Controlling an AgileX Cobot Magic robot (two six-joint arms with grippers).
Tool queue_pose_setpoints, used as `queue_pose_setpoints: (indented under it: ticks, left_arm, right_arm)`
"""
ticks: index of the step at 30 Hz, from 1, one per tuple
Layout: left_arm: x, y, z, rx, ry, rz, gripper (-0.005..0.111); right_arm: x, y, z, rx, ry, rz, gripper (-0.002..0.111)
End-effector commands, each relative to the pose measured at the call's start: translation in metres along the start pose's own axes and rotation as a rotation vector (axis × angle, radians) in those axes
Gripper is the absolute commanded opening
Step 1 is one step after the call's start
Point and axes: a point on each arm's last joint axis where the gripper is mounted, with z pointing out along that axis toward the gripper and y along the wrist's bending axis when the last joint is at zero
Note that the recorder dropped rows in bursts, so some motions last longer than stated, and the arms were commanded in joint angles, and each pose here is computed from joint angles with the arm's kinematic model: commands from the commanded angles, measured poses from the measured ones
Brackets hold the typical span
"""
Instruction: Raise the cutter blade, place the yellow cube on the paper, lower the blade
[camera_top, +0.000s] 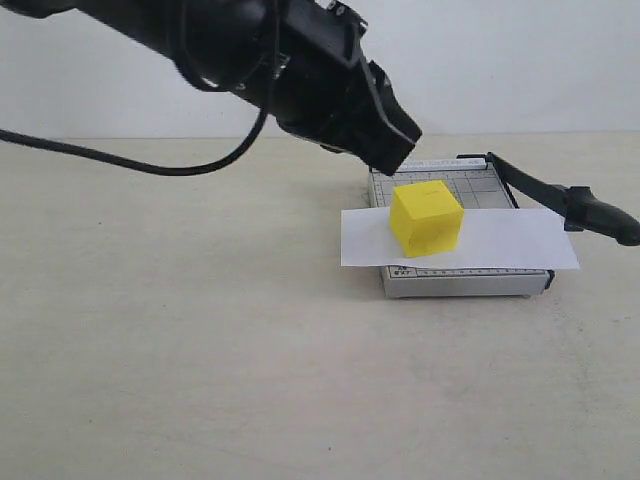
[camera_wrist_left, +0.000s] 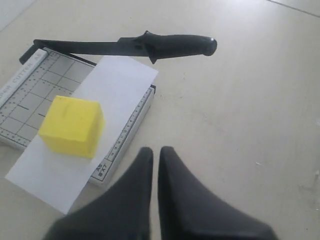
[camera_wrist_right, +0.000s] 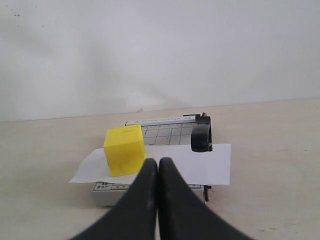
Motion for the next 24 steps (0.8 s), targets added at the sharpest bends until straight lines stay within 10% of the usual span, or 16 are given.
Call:
queue_pose_setpoints:
  ticks: [1,24]
  left_arm:
    - [0.014,-0.012,-0.031,-0.059,-0.087,-0.045,0.005]
    - [0.162,-0.08,-0.117,-0.107,-0.35,-0.279,0.005]
  right_arm:
    - [-0.001,0.0,0.0,-0.001,-0.009,-0.008,0.0]
    - [-0.001,0.0,0.0,-0.001,-0.009,-0.008,0.0]
